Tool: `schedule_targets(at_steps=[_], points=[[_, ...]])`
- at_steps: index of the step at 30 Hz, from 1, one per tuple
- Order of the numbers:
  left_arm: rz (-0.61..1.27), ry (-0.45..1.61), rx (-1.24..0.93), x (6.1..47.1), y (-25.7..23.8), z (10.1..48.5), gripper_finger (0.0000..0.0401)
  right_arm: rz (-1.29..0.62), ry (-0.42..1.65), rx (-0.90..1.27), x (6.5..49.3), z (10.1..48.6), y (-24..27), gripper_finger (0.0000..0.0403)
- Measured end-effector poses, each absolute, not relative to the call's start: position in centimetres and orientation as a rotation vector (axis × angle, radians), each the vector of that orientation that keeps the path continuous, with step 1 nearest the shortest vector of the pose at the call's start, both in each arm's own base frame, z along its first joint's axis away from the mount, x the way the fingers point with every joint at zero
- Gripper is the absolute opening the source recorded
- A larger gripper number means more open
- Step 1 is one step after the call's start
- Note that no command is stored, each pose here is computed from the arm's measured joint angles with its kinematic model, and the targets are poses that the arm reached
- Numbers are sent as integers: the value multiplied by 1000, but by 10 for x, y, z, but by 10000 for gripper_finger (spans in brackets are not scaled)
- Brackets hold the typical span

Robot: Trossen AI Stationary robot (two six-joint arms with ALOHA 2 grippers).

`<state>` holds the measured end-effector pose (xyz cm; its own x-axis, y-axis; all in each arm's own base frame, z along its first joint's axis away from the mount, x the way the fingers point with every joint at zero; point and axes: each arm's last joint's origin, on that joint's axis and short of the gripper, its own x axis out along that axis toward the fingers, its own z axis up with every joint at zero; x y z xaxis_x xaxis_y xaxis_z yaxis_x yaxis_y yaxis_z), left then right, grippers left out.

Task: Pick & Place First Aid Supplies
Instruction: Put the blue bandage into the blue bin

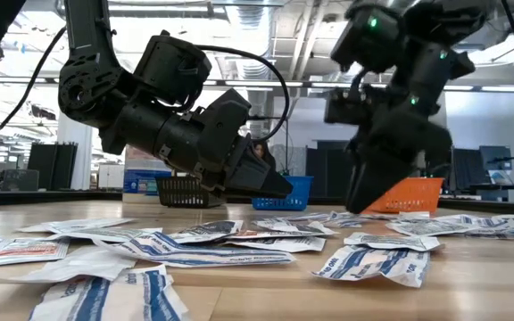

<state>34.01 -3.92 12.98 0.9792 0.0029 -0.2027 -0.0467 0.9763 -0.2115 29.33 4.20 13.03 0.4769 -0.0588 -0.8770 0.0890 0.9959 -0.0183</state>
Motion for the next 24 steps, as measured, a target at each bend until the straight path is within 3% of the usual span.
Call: schedule_targets(at_steps=[9,18,24], points=[[27,214,-216,340,-39,129,115,-114,1124,29,301,105,39,115],[26,215,-214,340,-39,128,115,-127,1085,66,299,118,37,8],[27,220,-213,339,-39,128,115,-115,1029,79,293,139,37,18]])
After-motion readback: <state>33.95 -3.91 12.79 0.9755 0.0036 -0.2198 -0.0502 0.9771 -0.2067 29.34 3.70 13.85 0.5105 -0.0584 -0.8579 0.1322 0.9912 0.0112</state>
